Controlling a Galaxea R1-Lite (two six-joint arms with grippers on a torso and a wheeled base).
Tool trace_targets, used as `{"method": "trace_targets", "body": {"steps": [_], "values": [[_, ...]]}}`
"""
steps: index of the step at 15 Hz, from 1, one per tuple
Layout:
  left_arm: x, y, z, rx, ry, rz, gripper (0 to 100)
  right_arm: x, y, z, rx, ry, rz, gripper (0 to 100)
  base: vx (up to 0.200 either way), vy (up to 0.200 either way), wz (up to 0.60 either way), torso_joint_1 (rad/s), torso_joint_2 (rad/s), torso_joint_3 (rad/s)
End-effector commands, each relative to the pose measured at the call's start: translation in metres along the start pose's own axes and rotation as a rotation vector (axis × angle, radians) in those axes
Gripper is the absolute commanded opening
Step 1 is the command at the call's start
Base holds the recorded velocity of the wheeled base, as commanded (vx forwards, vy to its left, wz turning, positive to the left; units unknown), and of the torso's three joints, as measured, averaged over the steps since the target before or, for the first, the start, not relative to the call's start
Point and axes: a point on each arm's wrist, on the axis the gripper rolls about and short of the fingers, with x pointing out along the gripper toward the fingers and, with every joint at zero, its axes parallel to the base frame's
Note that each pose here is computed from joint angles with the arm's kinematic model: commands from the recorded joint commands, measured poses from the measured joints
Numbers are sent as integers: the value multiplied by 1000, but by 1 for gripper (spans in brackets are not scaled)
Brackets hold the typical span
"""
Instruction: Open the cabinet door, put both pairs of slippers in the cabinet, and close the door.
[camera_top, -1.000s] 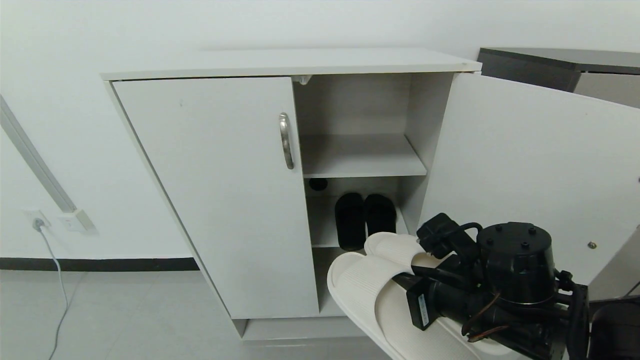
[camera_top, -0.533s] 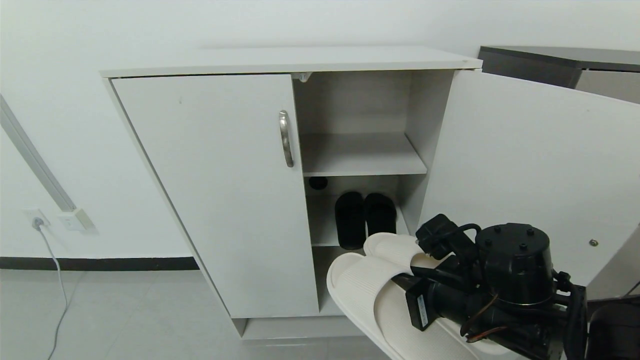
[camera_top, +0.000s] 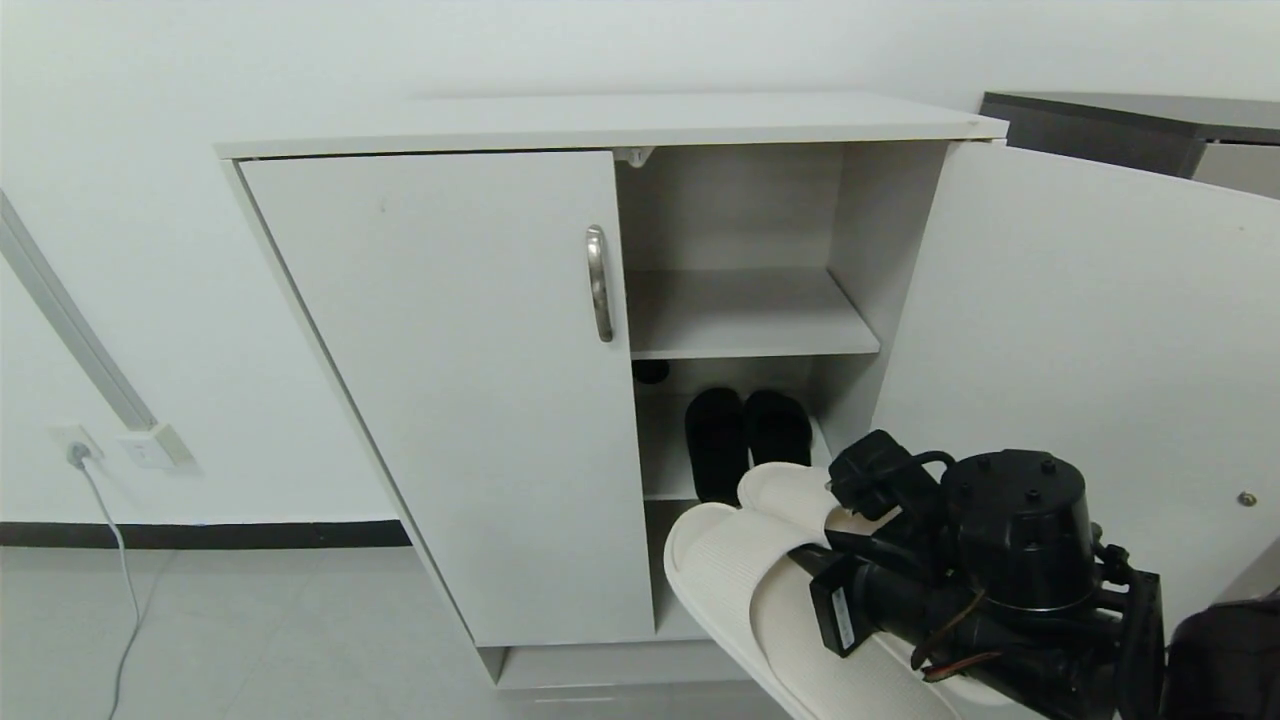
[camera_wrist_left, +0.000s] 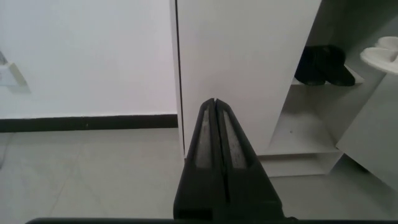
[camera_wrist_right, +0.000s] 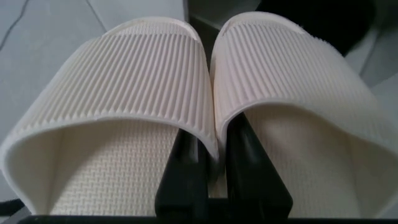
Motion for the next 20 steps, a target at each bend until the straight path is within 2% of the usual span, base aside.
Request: {"method": "trace_targets", "body": {"steps": [1, 3, 5, 7, 11, 14, 16, 20], "values": [[0, 0, 0, -1, 2, 1, 0, 11, 9, 3, -7, -13, -81, 0, 0, 0, 0, 0, 0, 0], [0, 0, 0, 1, 2, 1, 0, 33, 30, 10, 13, -48, -262, 0, 0, 0, 0, 0, 0, 0], [0, 0, 0, 2, 2, -1, 0, 56, 50, 14, 81, -79, -364, 0, 0, 0, 0, 0, 0, 0], [0, 0, 0, 2, 2, 1, 0, 75, 56, 21, 124, -65, -481, 0, 0, 0, 0, 0, 0, 0], [0, 0, 0, 2, 2, -1, 0, 63, 54, 69, 203, -51, -509, 0, 0, 0, 0, 0, 0, 0], [0, 0, 0, 2, 2, -1, 0, 55, 46, 106, 226, -83, -523, 0, 0, 0, 0, 0, 0, 0], [0, 0, 0, 2, 2, -1, 0, 58, 40, 116, 219, -96, -539, 0, 0, 0, 0, 0, 0, 0], [0, 0, 0, 2, 2, -1, 0, 66, 33, 119, 207, -107, -558, 0, 0, 0, 0, 0, 0, 0]]}}
